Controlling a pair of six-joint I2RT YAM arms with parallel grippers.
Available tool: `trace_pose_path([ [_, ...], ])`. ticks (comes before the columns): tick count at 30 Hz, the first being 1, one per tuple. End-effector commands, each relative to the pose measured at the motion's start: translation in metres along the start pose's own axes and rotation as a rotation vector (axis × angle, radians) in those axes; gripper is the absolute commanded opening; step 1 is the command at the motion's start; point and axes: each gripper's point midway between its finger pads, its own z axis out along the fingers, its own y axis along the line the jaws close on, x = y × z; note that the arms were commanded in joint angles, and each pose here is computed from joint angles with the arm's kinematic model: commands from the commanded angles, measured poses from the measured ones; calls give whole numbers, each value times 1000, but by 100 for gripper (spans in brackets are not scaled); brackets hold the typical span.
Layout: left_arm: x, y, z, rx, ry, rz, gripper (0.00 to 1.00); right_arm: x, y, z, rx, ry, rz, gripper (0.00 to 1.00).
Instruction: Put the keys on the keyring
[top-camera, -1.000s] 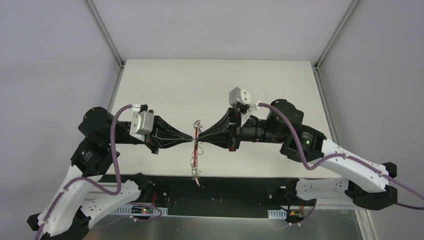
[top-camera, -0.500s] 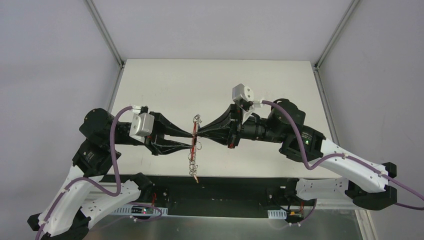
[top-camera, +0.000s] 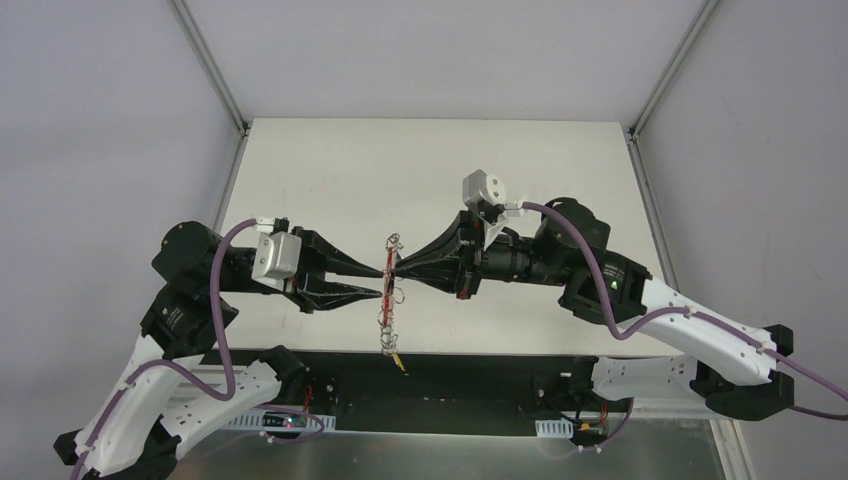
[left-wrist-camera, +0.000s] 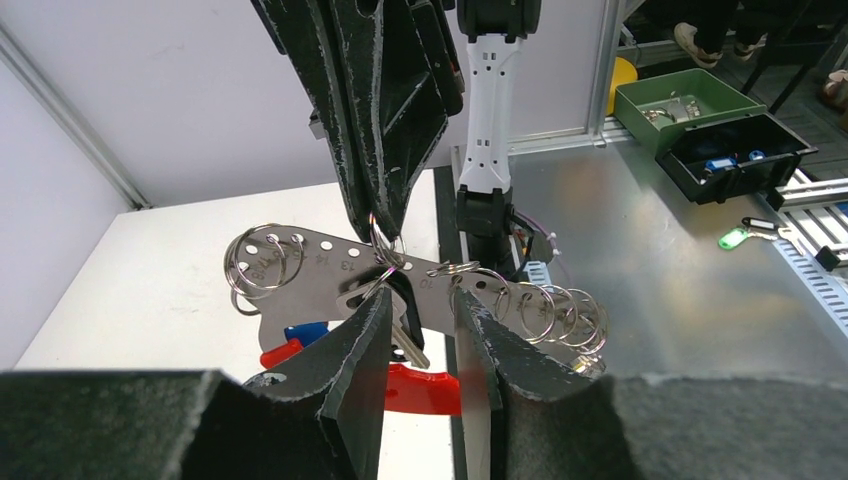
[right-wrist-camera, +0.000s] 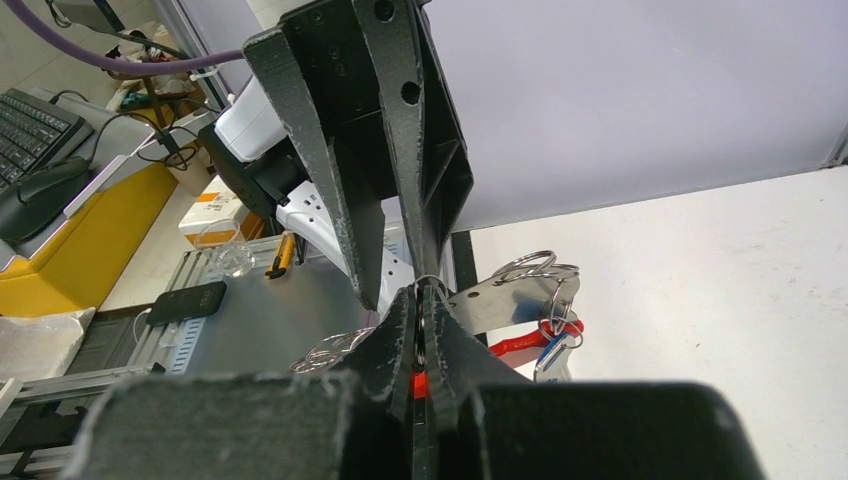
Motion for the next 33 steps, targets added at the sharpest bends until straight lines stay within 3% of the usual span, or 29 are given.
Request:
trace_pose_path([
  [1, -14, 2, 1, -4, -35, 75, 28, -32, 18, -12, -55, -91, -16, 0],
  [33, -14, 2, 4, 21, -45, 86, 29, -30, 15, -1, -50, -69, 10, 0],
])
